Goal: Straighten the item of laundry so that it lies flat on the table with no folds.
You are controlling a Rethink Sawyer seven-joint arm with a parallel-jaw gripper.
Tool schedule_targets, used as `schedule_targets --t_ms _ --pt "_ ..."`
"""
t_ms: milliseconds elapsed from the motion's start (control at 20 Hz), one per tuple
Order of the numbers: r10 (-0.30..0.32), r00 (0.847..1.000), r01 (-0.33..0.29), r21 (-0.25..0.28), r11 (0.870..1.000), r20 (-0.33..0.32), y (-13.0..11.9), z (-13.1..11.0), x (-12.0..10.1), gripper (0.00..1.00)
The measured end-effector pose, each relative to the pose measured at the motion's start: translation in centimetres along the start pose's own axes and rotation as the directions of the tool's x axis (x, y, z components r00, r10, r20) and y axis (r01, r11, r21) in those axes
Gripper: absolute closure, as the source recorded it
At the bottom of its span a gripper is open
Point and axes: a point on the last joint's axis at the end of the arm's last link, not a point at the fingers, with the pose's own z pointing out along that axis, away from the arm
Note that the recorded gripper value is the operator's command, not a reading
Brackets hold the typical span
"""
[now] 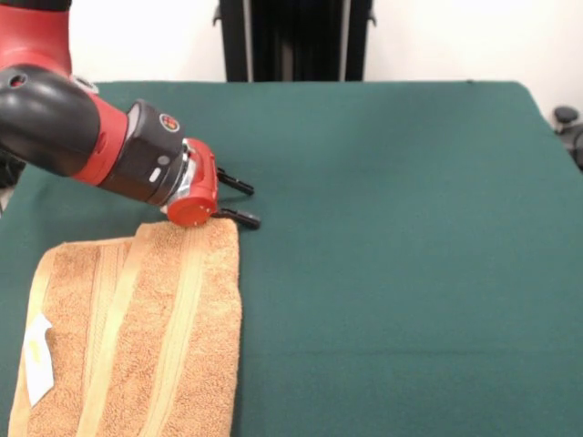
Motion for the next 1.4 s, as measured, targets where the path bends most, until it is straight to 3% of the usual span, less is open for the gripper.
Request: schedule_targets --t_ms 200,500,900,1400 --pt "-0.01 1.0 0.01 0.021 1.0 -0.024 -0.1 -0.1 -0.5 0.0" --pt "-0.078 0.997 0.075 0.101 0.992 0.027 0.5 -0.9 -0.2 0.0" --pt "-0.156 0.987 0.145 0.213 0.966 0.033 1.6 -1.6 -0.7 0.0" --pt "-0.192 0.981 0.185 0.299 0.936 -0.006 2.8 -1.8 -1.3 0.0"
